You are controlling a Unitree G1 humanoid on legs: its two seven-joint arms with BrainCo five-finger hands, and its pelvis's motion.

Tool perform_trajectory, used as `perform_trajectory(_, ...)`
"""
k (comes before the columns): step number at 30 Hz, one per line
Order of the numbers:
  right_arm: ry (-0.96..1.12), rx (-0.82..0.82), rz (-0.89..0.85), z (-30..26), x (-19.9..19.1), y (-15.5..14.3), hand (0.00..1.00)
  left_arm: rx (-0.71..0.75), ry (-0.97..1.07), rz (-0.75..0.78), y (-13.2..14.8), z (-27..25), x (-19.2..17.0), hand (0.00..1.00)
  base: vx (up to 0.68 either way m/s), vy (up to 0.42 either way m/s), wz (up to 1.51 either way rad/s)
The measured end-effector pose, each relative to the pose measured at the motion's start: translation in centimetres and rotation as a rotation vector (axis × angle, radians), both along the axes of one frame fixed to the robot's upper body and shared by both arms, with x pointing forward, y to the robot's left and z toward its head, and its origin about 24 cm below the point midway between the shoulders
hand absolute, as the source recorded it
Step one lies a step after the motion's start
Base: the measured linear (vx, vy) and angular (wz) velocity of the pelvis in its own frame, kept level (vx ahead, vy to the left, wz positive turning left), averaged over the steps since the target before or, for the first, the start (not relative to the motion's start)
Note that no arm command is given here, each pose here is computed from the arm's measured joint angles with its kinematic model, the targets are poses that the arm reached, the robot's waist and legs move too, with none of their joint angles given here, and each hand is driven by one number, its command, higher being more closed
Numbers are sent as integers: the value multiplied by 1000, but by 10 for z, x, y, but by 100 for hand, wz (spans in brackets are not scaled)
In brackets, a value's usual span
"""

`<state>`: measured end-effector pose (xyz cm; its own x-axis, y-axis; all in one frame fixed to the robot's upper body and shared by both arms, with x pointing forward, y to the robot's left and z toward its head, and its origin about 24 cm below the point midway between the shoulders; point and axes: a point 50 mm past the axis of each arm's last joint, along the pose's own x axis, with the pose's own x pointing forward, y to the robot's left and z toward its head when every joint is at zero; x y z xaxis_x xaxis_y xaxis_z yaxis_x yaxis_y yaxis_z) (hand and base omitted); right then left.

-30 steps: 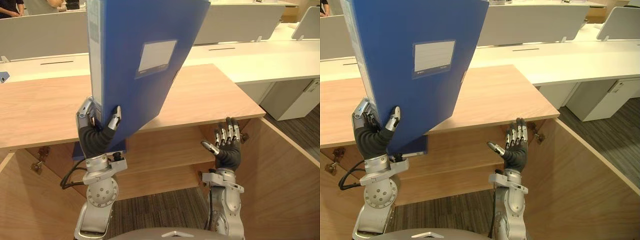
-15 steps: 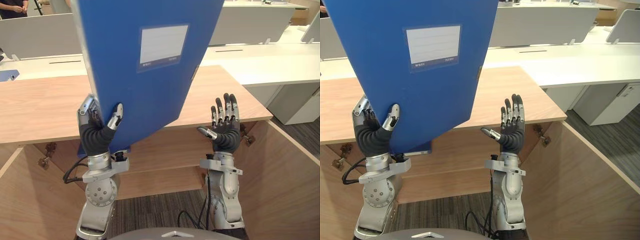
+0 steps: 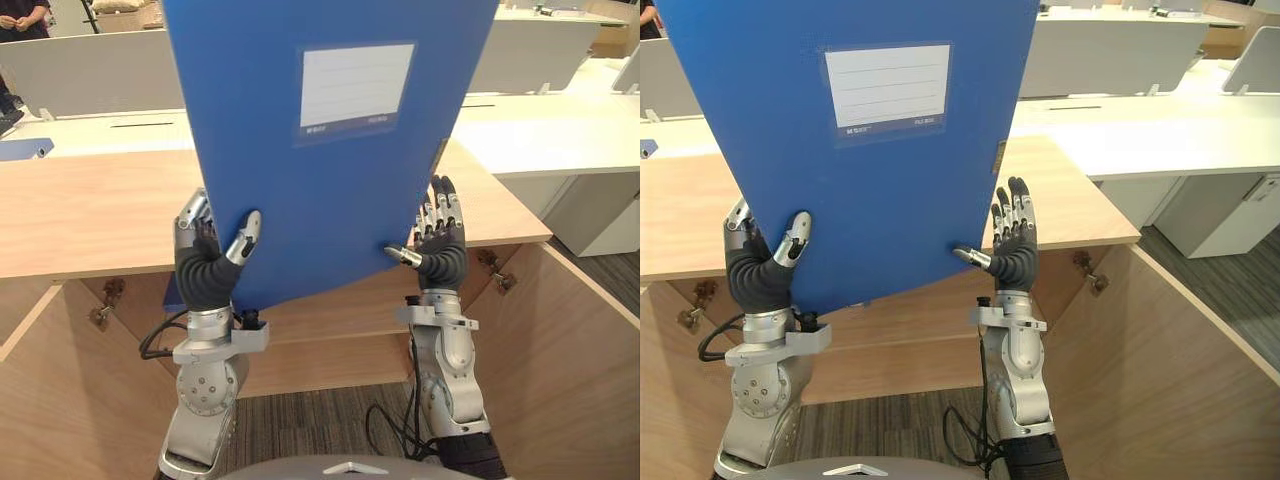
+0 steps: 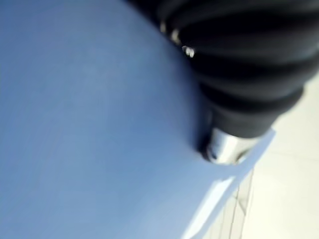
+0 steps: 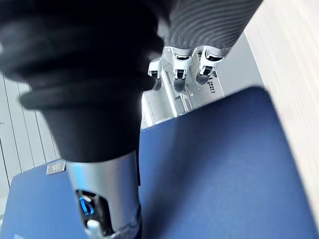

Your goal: Walk over to the cabinet, pick up the folder, carry it to the office cabinet, place the folder inside the office cabinet, then close the office cabinet door

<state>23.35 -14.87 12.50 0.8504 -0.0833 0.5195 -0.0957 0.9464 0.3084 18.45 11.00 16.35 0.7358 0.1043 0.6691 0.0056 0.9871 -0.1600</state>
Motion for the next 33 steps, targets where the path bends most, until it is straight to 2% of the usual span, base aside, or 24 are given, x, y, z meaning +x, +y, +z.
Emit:
perform_trajectory(15,-25,-101,34,8,13,-5,0,49,43,-96,-8,-11,3,100,-12,-1,2)
perform_trajectory(16,-29,-117,40,9,13,-6,100,55,49,-99,-8,-13,3,100,0,0,0)
perform_trajectory(23,-36,-180,87,10,13,-5,100,70,80,-106,-6,-20,6,100,0,0,0)
perform_trajectory(33,-19,-186,132,7,14,-4,100,102,124,-99,-4,-31,9,100,0,0,0)
